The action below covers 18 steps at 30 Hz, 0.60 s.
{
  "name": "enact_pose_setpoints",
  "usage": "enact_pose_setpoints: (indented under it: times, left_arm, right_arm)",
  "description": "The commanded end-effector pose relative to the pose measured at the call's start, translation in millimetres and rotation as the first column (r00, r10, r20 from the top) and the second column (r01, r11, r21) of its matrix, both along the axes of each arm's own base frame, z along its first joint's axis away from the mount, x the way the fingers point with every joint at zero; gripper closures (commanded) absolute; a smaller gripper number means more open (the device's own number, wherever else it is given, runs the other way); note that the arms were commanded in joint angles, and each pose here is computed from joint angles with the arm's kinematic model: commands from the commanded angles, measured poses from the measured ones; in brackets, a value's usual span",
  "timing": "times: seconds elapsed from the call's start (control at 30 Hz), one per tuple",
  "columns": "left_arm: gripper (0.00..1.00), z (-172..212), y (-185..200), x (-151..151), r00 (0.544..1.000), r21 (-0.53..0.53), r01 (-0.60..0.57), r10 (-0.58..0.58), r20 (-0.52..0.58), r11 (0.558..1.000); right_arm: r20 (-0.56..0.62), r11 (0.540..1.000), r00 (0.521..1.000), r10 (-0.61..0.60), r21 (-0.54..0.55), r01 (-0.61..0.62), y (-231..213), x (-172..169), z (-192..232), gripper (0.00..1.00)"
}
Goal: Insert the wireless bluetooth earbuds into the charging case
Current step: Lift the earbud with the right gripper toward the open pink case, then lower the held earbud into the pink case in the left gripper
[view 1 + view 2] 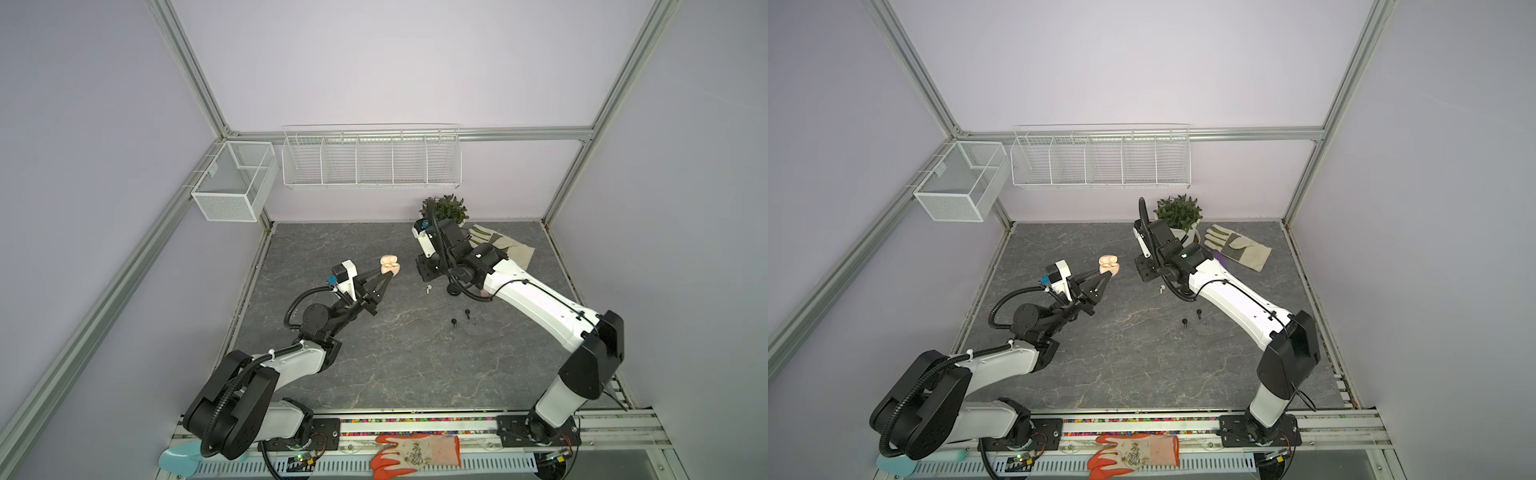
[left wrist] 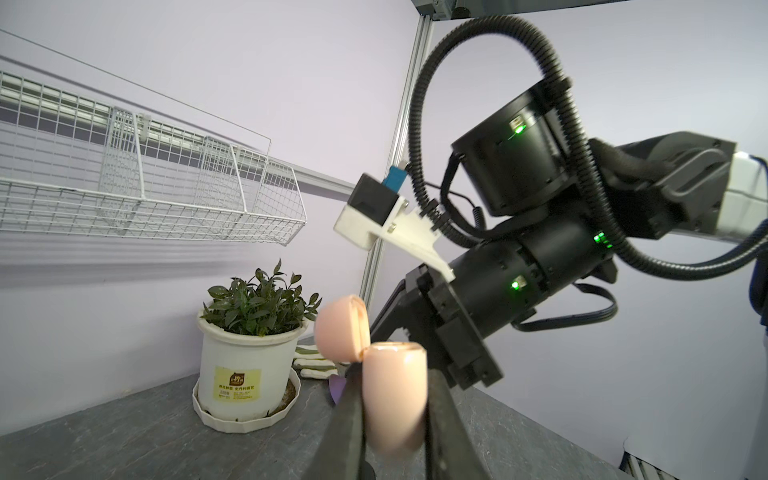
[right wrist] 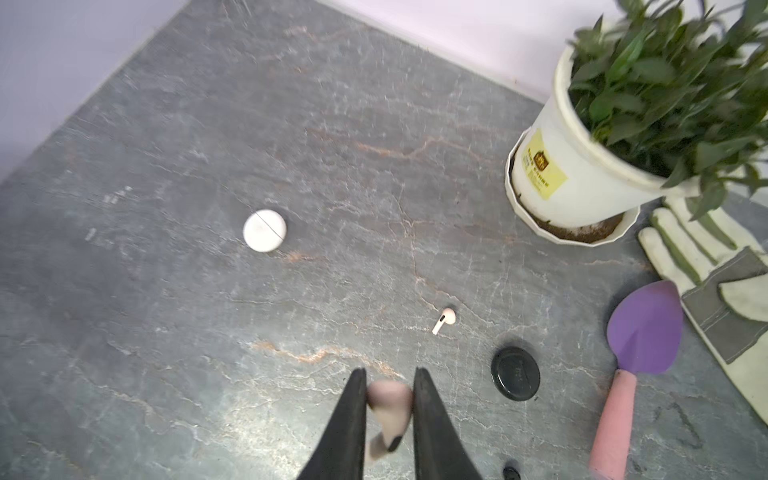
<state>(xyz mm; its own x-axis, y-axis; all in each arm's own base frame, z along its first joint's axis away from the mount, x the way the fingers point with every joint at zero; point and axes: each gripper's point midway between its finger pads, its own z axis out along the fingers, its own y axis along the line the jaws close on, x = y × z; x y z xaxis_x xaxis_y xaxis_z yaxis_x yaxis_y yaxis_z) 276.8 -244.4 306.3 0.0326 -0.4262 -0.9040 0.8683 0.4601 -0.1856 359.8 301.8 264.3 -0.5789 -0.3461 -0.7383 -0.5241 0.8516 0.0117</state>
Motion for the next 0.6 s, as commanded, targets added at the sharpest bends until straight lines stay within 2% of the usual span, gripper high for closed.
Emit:
enact_pose_setpoints:
  times: [0.0, 0.27, 0.57]
  left_arm:
    - [1.00, 19, -2, -1, 0.996, -0.009, -0.008, 0.009, 0.093, 1.000]
    - [1.00, 25, -6, -2, 0.993, -0.006, 0.011, -0.010, 0.115, 1.000]
    - [1.00, 27, -8, -6, 0.992, -0.003, 0.039, -0.038, 0.119, 0.999]
  right_arm:
    - [0.082, 1.000, 0.997, 0.006, 0.009, -0.007, -5, -15, 42, 0.79]
    - [0.222, 0.995, 0.973, 0.071, 0.054, -0.085, 8, -46, 106, 0.79]
    - [0.274, 0.969, 0.948, 0.159, 0.141, -0.203, 45, -68, 128, 0.81]
